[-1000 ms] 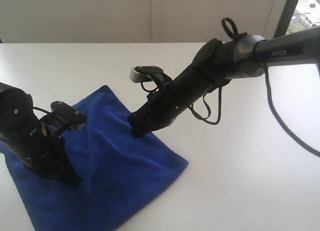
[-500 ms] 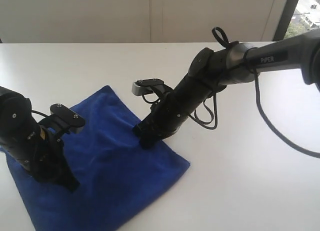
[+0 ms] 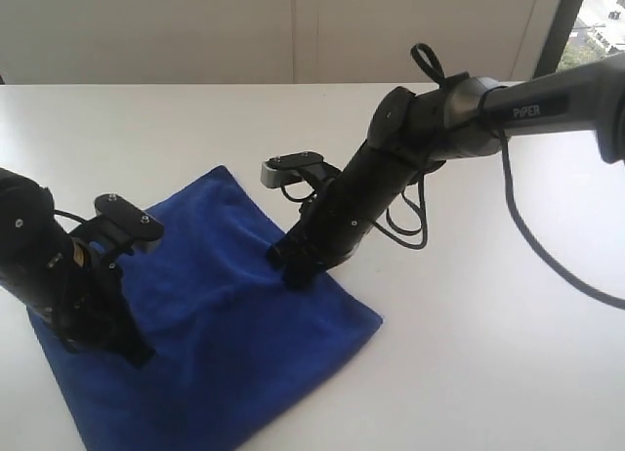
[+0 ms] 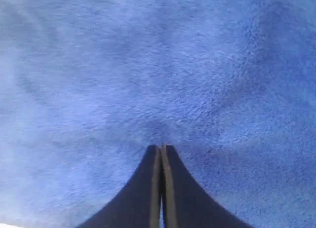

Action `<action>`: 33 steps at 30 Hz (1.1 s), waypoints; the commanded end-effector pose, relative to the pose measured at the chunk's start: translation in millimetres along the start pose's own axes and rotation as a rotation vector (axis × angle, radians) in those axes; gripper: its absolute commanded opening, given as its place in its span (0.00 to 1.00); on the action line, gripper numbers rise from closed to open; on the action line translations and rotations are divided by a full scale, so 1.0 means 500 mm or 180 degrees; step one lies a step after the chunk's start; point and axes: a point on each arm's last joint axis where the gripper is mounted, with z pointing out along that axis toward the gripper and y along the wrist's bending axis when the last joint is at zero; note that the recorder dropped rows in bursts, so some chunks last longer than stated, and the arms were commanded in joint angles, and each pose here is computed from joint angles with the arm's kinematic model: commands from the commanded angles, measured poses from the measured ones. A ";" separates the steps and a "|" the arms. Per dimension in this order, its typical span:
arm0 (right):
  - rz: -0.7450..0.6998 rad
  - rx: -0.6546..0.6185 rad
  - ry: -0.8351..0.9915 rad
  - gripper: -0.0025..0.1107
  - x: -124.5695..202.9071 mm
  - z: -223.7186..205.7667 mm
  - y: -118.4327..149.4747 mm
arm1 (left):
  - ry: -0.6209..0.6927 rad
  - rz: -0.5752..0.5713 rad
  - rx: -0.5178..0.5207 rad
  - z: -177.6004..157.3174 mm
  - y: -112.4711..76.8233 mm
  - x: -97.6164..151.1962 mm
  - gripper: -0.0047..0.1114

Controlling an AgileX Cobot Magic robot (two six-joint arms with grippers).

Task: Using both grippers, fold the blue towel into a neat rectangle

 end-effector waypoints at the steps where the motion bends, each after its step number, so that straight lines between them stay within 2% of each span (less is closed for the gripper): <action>1: -0.0250 -0.0056 -0.0081 0.02 0.000 -0.020 0.011 | -0.0329 -0.0023 -0.0034 -0.054 -0.002 -0.001 0.04; 8: -0.0244 -0.0131 -0.0530 0.02 -0.042 -0.035 0.018 | -0.0362 -0.0145 -0.0006 -0.121 -0.011 0.035 0.04; 19: -0.0143 -0.0152 -0.0617 0.02 -0.095 0.023 -0.026 | 0.0025 -0.0469 0.0091 -0.054 -0.033 0.137 0.04; 22: -0.0067 0.0231 -0.0433 0.02 -0.084 0.026 -0.049 | 0.0036 -0.0471 0.0089 -0.047 -0.035 0.148 0.04; 24: 0.0076 0.0711 -0.0092 0.02 -0.064 0.024 -0.076 | -0.0031 -0.0472 0.0078 -0.047 -0.034 0.144 0.04; 28: 0.0288 0.1393 0.0549 0.02 -0.025 0.008 -0.113 | -0.0071 -0.0473 0.0072 -0.047 -0.033 0.142 0.04; 33: 0.0540 0.1469 0.1378 0.02 0.027 -0.018 -0.129 | -0.0071 -0.0473 0.0072 -0.047 -0.033 0.142 0.04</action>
